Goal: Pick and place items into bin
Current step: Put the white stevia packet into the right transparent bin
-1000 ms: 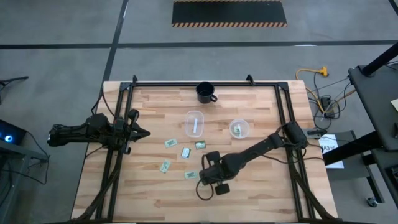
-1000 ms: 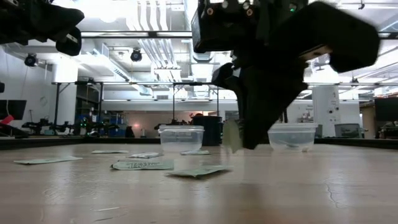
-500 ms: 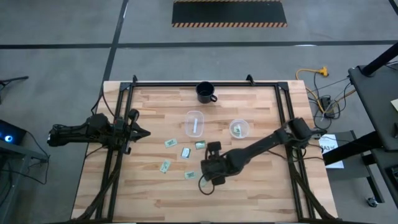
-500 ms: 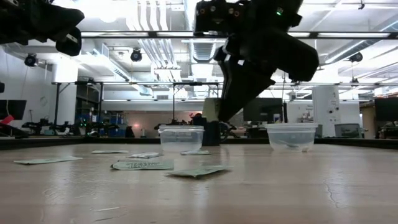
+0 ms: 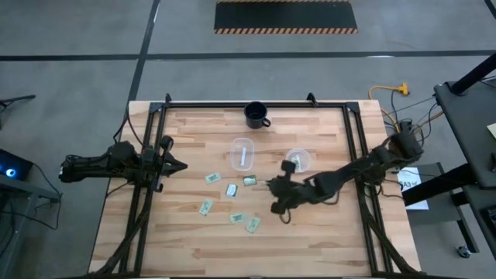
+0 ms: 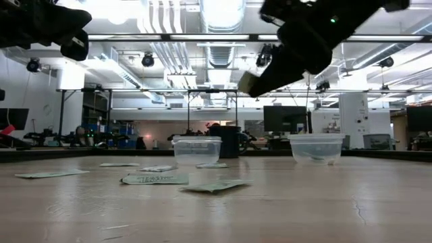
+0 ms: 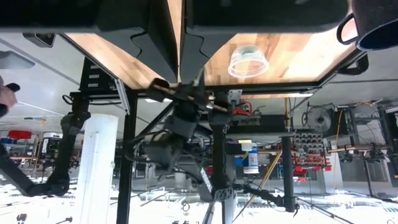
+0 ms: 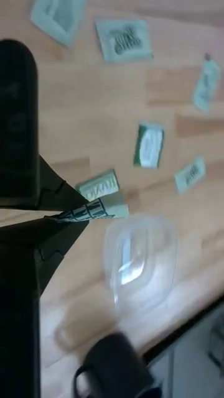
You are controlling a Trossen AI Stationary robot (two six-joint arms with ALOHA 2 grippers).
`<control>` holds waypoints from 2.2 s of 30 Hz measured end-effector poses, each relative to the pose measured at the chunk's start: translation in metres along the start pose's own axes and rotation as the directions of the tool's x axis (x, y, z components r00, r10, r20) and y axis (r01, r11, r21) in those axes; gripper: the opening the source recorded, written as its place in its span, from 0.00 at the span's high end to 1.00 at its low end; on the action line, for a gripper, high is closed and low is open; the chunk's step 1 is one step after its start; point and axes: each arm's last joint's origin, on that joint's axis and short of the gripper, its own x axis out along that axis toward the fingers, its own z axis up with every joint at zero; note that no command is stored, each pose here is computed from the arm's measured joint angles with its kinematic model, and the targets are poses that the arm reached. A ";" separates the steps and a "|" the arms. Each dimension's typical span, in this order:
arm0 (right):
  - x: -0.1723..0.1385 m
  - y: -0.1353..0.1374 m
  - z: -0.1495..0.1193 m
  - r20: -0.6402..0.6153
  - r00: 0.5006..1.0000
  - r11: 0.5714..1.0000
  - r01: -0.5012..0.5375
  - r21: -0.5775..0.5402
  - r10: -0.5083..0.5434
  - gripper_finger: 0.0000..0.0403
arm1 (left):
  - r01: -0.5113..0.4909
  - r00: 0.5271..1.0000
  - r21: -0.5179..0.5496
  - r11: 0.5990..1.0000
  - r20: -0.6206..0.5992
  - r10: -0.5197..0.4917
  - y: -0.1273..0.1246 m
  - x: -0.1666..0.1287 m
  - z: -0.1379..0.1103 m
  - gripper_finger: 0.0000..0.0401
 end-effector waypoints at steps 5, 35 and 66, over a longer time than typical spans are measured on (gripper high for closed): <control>-0.012 -0.017 -0.021 0.085 0.996 0.995 0.028 0.100 -0.036 0.98 | 0.000 1.000 0.000 1.000 0.001 0.000 0.000 0.000 0.000 1.00; -0.021 -0.056 -0.101 0.057 0.925 0.869 0.330 0.369 -0.375 0.98 | 0.000 1.000 0.000 1.000 0.000 0.000 0.000 0.000 0.000 1.00; -0.018 -0.063 -0.118 -0.016 0.927 0.878 0.361 0.315 -0.375 0.77 | 0.000 1.000 0.000 1.000 0.000 0.000 0.000 0.000 0.000 1.00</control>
